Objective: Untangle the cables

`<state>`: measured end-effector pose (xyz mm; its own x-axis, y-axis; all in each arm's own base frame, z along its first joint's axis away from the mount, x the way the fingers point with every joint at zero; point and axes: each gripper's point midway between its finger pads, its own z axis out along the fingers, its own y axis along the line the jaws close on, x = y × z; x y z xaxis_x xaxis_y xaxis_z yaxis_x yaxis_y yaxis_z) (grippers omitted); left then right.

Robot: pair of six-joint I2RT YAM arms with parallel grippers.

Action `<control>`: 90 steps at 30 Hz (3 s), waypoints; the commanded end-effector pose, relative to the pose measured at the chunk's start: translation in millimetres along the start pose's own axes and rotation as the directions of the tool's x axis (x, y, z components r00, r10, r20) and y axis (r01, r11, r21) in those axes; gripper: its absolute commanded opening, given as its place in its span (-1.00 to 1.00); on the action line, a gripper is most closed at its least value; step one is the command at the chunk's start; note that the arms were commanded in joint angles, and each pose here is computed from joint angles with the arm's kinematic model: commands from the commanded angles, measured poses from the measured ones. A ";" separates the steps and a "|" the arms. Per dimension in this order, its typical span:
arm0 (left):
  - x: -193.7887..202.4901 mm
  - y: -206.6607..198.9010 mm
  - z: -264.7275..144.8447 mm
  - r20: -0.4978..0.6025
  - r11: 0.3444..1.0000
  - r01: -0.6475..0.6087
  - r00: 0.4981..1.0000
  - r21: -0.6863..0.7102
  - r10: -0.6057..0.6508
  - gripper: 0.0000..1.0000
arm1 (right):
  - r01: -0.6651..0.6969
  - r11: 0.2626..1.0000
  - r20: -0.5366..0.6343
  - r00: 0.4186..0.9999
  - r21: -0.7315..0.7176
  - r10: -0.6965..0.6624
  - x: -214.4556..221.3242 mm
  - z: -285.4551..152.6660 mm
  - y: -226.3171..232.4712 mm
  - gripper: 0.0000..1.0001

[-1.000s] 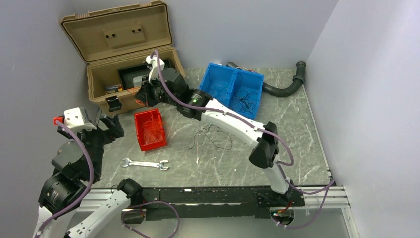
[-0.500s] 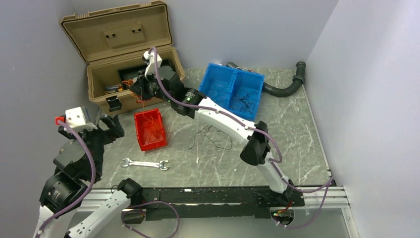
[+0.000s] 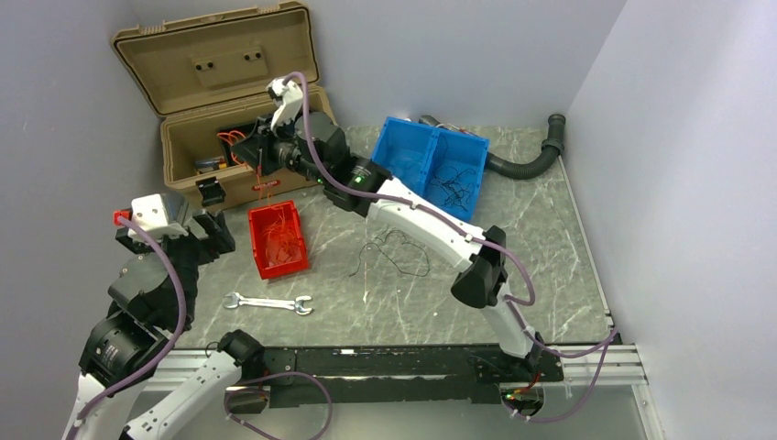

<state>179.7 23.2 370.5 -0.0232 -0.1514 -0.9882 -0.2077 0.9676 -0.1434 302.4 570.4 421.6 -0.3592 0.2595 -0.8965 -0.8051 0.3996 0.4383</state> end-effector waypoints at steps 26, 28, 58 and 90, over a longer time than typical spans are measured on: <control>-0.1 -2.0 3.7 -0.007 1.000 -0.025 1.000 -0.007 0.025 0.80 | -0.014 0.949 -0.304 0.946 0.315 0.115 227.0 18.4 -150.2 -1.00; 1.1 -2.3 4.0 -0.009 1.000 -0.025 1.000 -0.006 0.024 0.80 | -0.014 0.943 -0.330 0.935 0.332 0.130 243.4 15.1 -158.0 -1.00; 30.6 -51.4 31.9 -0.140 0.996 -0.036 0.989 0.087 0.048 0.90 | 0.184 0.904 -0.446 0.895 0.387 0.008 142.8 -46.8 -124.1 0.29; 227.9 -217.6 10.8 -0.695 0.725 0.357 0.682 0.589 0.228 0.88 | 0.023 0.832 -0.566 0.743 0.554 0.356 222.8 -282.8 -305.3 1.00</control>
<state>229.9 -196.1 166.5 -0.7337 0.0258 -0.6790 0.3792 0.8448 -0.3775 312.1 226.0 64.4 -0.8486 -0.1568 -0.5052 -0.3373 0.8961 0.2885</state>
